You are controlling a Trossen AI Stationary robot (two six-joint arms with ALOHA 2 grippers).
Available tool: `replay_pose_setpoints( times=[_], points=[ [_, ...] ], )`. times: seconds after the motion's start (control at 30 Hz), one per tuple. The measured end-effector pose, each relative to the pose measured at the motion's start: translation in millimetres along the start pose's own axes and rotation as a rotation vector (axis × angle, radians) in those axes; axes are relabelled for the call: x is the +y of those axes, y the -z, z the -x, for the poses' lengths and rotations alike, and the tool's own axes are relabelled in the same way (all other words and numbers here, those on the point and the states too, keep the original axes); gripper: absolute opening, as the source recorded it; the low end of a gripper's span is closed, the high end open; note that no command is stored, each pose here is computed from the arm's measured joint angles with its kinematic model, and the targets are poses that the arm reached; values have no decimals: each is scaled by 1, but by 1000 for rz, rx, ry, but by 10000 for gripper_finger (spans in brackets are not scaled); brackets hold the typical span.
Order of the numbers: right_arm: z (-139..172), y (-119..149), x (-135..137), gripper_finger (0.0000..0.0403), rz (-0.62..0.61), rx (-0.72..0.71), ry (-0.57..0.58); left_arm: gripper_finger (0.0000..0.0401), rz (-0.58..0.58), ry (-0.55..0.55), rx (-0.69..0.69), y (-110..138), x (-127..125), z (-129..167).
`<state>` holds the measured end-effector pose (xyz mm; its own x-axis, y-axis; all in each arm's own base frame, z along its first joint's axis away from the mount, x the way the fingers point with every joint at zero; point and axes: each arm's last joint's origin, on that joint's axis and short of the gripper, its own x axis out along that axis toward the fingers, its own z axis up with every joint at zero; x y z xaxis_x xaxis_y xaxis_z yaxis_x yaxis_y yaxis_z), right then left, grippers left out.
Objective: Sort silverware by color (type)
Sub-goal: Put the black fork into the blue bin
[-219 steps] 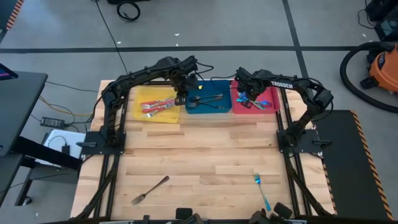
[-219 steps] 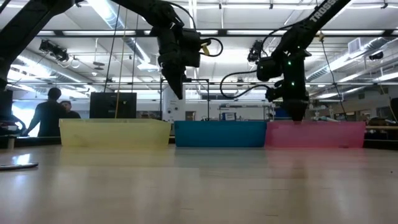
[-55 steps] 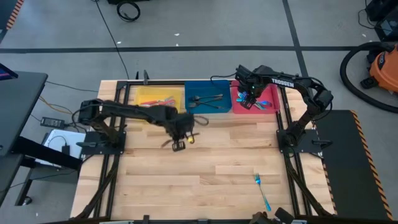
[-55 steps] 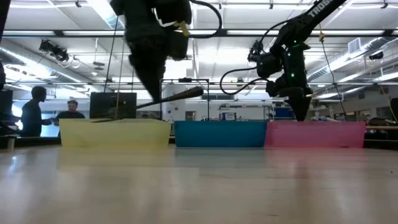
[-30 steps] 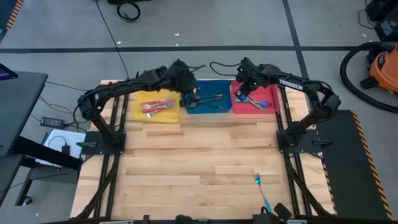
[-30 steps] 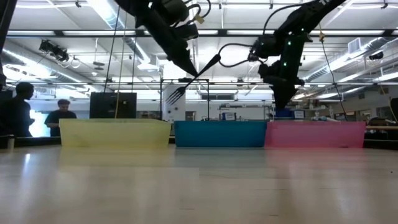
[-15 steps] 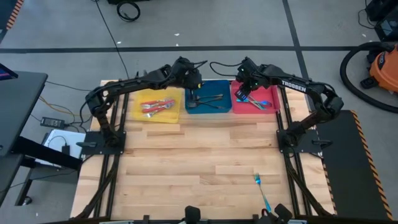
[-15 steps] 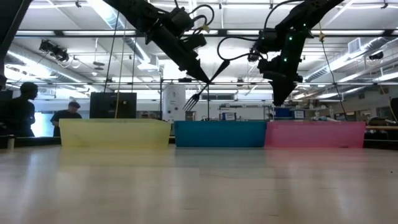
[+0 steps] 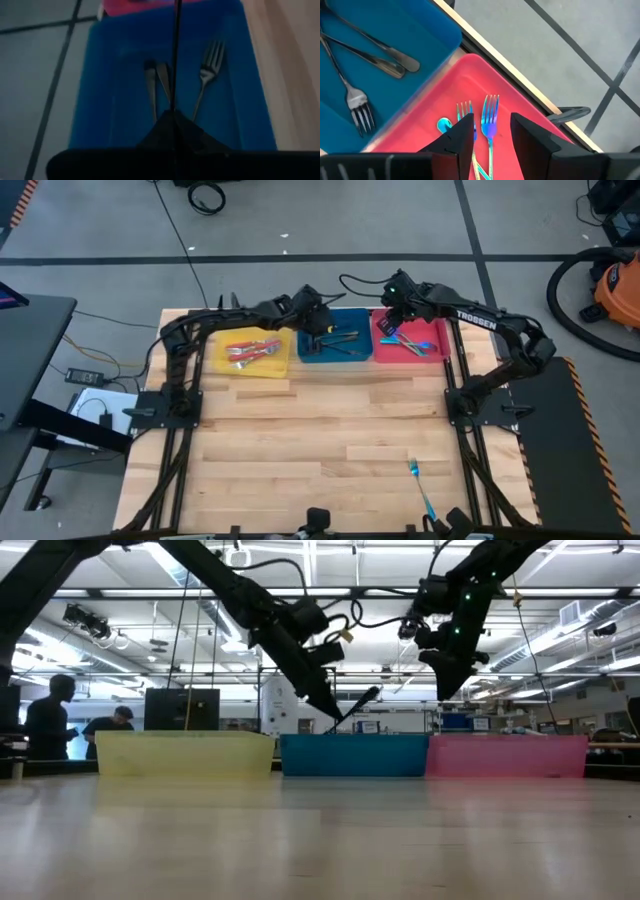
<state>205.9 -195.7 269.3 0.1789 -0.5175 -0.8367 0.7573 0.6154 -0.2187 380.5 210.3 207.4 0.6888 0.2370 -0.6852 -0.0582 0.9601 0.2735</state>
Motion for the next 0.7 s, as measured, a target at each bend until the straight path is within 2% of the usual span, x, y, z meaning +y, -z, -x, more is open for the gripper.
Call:
replay_pose_setpoints(
  times=[0.17, 0.7],
  points=[
    [2, 0, 1, 136, -5, -9, -5, 0, 2, 22, 29, 9, -4, -16],
    [5, 0, 13, 136, 32, -19, -29, 0, 12, 50, 78, 23, -9, -36]
  ],
)
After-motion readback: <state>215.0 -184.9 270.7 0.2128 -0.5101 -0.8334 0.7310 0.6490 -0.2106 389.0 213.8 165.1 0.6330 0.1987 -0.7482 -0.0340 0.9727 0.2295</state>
